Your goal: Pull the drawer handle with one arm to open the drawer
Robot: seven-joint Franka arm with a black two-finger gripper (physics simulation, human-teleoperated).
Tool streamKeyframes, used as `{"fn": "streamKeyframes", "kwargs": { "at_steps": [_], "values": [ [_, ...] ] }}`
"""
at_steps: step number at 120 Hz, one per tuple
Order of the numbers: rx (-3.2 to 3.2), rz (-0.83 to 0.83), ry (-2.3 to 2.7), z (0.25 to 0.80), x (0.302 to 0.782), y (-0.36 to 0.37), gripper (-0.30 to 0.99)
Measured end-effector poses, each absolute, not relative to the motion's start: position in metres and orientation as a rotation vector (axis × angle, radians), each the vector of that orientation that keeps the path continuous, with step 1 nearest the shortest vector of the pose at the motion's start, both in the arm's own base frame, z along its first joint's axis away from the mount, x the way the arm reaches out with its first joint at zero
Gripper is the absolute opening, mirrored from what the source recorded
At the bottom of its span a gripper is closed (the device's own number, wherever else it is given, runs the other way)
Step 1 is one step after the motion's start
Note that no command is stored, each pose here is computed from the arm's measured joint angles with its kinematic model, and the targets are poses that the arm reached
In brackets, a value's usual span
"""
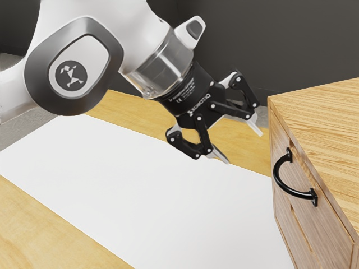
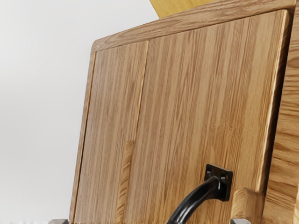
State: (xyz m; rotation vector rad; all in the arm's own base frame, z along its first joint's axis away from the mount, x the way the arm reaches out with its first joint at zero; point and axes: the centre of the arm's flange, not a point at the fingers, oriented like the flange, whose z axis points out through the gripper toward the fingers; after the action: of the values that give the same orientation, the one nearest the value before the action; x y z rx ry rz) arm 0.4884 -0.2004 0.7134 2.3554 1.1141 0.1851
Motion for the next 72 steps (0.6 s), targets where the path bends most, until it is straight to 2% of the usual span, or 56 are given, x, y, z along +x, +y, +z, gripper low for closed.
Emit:
{"fn": "streamKeyframes", "kwargs": {
  "at_steps": [23, 72],
  "values": [
    [2.375, 0.186, 1.082, 0.703, 0.489, -0.211, 0.32],
    [2.404, 0.175, 1.013, 0.683, 0.483, -0.24, 0.27]
  ]
}}
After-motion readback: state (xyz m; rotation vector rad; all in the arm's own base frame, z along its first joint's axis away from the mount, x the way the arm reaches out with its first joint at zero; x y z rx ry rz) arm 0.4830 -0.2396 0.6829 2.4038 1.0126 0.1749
